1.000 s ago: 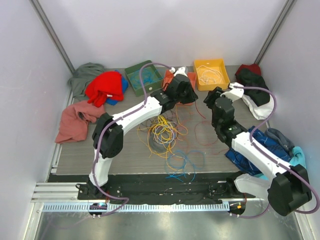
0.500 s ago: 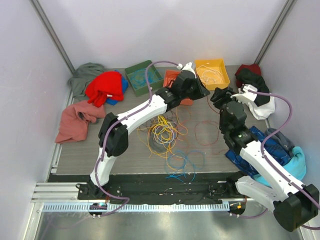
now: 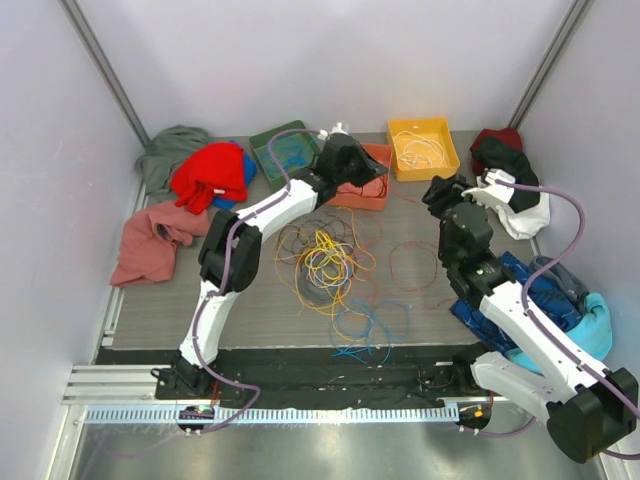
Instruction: Untangle the cables
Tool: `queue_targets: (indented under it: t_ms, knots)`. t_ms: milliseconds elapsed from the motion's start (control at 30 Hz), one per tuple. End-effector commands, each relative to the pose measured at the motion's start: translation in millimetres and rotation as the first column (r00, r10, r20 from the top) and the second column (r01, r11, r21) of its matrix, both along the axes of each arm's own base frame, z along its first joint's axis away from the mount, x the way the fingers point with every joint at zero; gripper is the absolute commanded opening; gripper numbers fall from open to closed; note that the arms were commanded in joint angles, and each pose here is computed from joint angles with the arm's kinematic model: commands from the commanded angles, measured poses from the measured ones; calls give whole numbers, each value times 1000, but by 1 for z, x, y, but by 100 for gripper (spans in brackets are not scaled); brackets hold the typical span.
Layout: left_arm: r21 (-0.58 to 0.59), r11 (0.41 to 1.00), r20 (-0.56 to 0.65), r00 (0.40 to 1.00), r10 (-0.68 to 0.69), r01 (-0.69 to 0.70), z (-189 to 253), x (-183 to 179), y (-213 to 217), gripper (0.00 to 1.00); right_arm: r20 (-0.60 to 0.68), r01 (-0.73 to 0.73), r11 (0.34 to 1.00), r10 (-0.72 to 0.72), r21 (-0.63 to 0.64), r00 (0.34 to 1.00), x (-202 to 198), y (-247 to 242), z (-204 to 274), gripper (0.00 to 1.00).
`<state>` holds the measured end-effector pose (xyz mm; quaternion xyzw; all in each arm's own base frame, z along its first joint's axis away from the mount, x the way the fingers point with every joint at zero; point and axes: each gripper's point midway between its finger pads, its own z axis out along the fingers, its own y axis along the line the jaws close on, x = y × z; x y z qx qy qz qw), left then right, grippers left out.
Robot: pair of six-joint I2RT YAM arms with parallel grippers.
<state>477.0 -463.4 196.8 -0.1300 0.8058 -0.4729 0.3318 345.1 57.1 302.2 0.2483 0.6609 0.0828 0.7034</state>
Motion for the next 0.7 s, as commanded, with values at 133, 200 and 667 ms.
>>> queue_targets:
  t_ms: [133, 200, 667]
  knots:
    - [9, 988, 109, 982, 153, -155, 33, 69, 56, 0, 10, 20, 1000, -20, 23, 1000, 6, 1, -7, 53]
    - [40, 981, 132, 974, 184, -191, 34, 81, 69, 0, 4, 26, 1000, -26, 16, 1000, 8, 0, -10, 53]
    - [338, 901, 253, 949, 191, -271, -22, 108, 98, 0, -29, 11, 1000, -11, 8, 1000, 17, 7, -29, 53]
